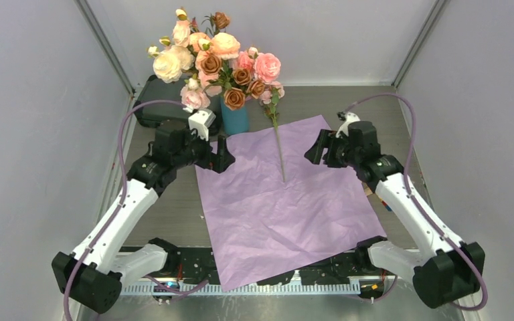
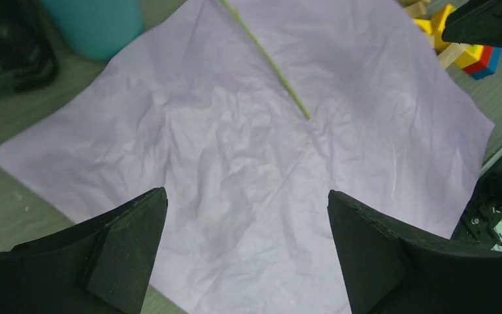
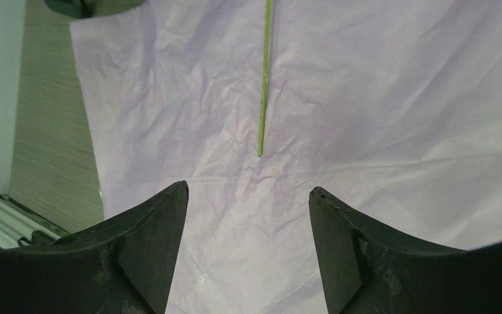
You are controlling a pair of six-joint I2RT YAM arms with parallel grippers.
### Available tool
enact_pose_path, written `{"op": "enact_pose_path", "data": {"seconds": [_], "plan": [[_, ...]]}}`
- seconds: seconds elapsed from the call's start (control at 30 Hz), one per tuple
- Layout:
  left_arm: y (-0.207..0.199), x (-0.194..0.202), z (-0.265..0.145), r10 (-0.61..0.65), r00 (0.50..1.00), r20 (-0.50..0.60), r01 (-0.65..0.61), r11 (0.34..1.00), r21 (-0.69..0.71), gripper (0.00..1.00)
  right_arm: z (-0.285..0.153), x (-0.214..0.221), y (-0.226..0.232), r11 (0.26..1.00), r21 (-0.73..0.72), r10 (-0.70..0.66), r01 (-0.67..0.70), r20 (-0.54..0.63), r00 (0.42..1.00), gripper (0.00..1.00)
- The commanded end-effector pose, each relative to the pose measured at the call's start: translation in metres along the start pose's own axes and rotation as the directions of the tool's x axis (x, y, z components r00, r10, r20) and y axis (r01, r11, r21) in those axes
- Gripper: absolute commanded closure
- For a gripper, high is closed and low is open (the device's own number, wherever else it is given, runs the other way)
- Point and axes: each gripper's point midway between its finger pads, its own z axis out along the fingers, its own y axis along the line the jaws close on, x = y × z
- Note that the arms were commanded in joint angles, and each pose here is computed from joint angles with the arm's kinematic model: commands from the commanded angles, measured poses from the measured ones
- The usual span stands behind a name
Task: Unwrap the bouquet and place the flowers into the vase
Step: Pick up the fake flower from the wrapping paper.
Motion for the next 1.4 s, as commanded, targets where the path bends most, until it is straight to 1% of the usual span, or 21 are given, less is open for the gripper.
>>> {"op": "enact_pose_path", "data": {"seconds": [0.0, 0.03, 0.07, 0.17, 0.23, 0.27, 0.3, 0.33, 0.37, 0.4, 0.43, 0.47, 0.57, 0.6, 0.77, 0.87, 1.0, 1.27, 1.33, 1.37], "plan": [[0.021, 0.033, -0.015, -0.112, 0.979, -0.169, 0.110, 0.994, -0.022, 0.05, 0.032, 0.018, -0.005, 0.994, 0.110, -0.021, 0.029, -0.067, 0.997, 0.28], [0.026, 0.035, -0.016, -0.134, 0.977, -0.164, 0.130, 0.991, -0.037, 0.05, 0.037, 0.019, 0.003, 0.994, 0.102, -0.039, 0.046, -0.077, 0.996, 0.28], [0.031, 0.035, -0.017, -0.148, 0.978, -0.150, 0.141, 0.988, -0.054, 0.05, 0.047, 0.024, -0.001, 0.990, 0.131, -0.041, 0.054, -0.104, 0.994, 0.29], [0.040, 0.033, -0.020, -0.168, 0.979, -0.113, 0.159, 0.984, -0.080, 0.04, 0.067, 0.026, 0.008, 0.987, 0.137, -0.061, 0.079, -0.131, 0.990, 0.30], [0.052, 0.031, -0.026, -0.178, 0.980, -0.088, 0.166, 0.978, -0.130, 0.02, 0.086, 0.033, 0.003, 0.979, 0.179, -0.067, 0.096, -0.161, 0.985, 0.30], [0.059, 0.032, -0.029, -0.179, 0.981, -0.079, 0.164, 0.973, -0.164, 0.02, 0.091, 0.029, 0.005, 0.977, 0.187, -0.072, 0.101, -0.156, 0.985, 0.30], [0.066, 0.032, -0.032, -0.178, 0.982, -0.068, 0.161, 0.967, -0.198, 0.02, 0.102, 0.037, 0.003, 0.974, 0.196, -0.079, 0.115, -0.185, 0.980, 0.31], [0.072, 0.033, -0.035, -0.176, 0.982, -0.064, 0.157, 0.961, -0.230, 0.02, 0.106, 0.033, 0.005, 0.972, 0.202, -0.086, 0.123, -0.182, 0.979, 0.32], [0.076, 0.035, -0.037, -0.174, 0.983, -0.062, 0.152, 0.954, -0.258, 0.02, 0.115, 0.042, 0.004, 0.967, 0.211, -0.097, 0.143, -0.213, 0.972, 0.33], [0.079, 0.036, -0.040, -0.171, 0.983, -0.061, 0.148, 0.949, -0.279, 0.02, 0.119, 0.039, 0.007, 0.964, 0.217, -0.110, 0.156, -0.209, 0.972, 0.33], [0.082, 0.037, -0.041, -0.170, 0.984, -0.062, 0.144, 0.943, -0.299, 0.03, 0.127, 0.046, 0.004, 0.958, 0.230, -0.117, 0.171, -0.232, 0.966, 0.34], [0.085, 0.038, -0.043, -0.169, 0.984, -0.059, 0.142, 0.938, -0.317, 0.03, 0.131, 0.041, 0.004, 0.953, 0.245, -0.125, 0.179, -0.220, 0.967, 0.34], [0.092, 0.039, -0.046, -0.167, 0.984, -0.054, 0.137, 0.924, -0.358, 0.05, 0.148, 0.047, -0.001, 0.936, 0.283, -0.143, 0.211, -0.243, 0.959, 0.34], [0.094, 0.038, -0.047, -0.168, 0.984, -0.051, 0.138, 0.920, -0.367, 0.05, 0.152, 0.043, 0.001, 0.935, 0.285, -0.147, 0.213, -0.236, 0.961, 0.34], [0.095, 0.039, -0.046, -0.170, 0.984, -0.055, 0.138, 0.917, -0.375, 0.07, 0.174, 0.043, -0.007, 0.913, 0.328, -0.166, 0.244, -0.247, 0.955, 0.36], [0.097, 0.040, -0.046, -0.168, 0.984, -0.057, 0.134, 0.913, -0.386, 0.06, 0.185, 0.036, -0.007, 0.907, 0.333, -0.184, 0.257, -0.236, 0.954, 0.38], [0.095, 0.041, -0.044, -0.166, 0.984, -0.062, 0.131, 0.917, -0.377, 0.07, 0.204, 0.039, -0.011, 0.895, 0.345, -0.202, 0.282, -0.251, 0.947, 0.40], [0.091, 0.042, -0.041, -0.163, 0.984, -0.073, 0.127, 0.924, -0.361, 0.07, 0.232, 0.037, -0.009, 0.896, 0.333, -0.215, 0.294, -0.254, 0.943, 0.46], [0.090, 0.042, -0.041, -0.162, 0.984, -0.072, 0.126, 0.924, -0.360, 0.07, 0.237, 0.038, -0.010, 0.895, 0.335, -0.217, 0.296, -0.256, 0.942, 0.48], [0.090, 0.042, -0.041, -0.161, 0.984, -0.071, 0.125, 0.925, -0.360, 0.07, 0.239, 0.036, -0.009, 0.895, 0.334, -0.218, 0.296, -0.253, 0.943, 0.51]]}}
